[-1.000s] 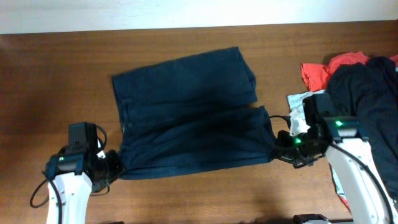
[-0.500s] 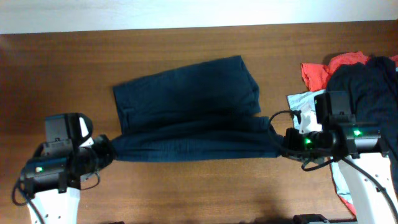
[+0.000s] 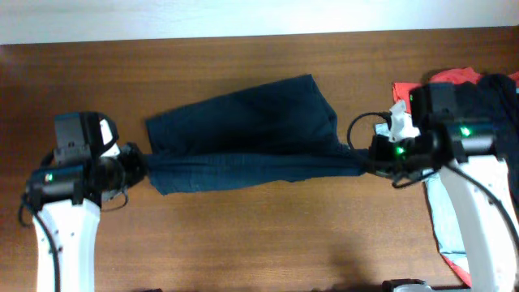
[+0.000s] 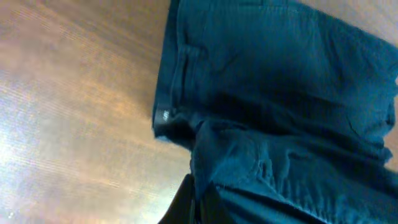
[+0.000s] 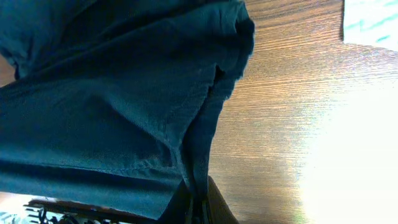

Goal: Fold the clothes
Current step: 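Lift the hems and fold them upward toward the waistband with both grippers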

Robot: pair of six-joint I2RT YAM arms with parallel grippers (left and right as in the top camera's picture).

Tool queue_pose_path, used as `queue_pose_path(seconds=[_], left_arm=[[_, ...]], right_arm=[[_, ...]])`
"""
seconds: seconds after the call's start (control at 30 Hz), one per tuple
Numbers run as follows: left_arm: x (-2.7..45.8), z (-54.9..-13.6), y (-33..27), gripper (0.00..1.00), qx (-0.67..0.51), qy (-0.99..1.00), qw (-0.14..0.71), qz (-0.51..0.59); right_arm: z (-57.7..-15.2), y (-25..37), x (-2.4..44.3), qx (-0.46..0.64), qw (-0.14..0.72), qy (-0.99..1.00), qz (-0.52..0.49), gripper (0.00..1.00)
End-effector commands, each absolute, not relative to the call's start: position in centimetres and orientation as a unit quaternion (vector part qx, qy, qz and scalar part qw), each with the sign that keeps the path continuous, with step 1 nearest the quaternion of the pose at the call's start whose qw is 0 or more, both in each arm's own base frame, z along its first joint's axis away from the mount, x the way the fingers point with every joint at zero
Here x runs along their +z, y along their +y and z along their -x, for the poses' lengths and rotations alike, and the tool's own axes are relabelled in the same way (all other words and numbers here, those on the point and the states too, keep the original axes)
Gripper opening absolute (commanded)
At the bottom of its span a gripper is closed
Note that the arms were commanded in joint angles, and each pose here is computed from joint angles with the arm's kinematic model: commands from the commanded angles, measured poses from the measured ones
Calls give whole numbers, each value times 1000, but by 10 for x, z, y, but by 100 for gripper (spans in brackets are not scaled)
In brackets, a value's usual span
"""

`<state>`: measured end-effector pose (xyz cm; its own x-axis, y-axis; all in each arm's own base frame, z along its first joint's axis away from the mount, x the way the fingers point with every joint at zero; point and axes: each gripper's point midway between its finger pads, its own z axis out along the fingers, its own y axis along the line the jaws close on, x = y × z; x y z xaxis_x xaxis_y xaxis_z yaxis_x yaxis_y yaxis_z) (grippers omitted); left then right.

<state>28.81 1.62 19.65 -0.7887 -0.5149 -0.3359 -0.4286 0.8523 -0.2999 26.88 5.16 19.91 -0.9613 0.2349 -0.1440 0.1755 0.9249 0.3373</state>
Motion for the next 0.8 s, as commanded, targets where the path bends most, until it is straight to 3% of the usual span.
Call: queue_pose_path(seconds=[0.0,0.37,0.77], left_arm=[[198,-306,43,1,-49,935,236,260],[185,-357,52,1,-55,924,275,260],[155,-380,63,1,-33,927,262,267]], right_arm=[[-284,25,195,93,98,984,-115,4],[-348,25,183,99,125,981,-113,4],[-405,63,158,115,176,976,-60,4]])
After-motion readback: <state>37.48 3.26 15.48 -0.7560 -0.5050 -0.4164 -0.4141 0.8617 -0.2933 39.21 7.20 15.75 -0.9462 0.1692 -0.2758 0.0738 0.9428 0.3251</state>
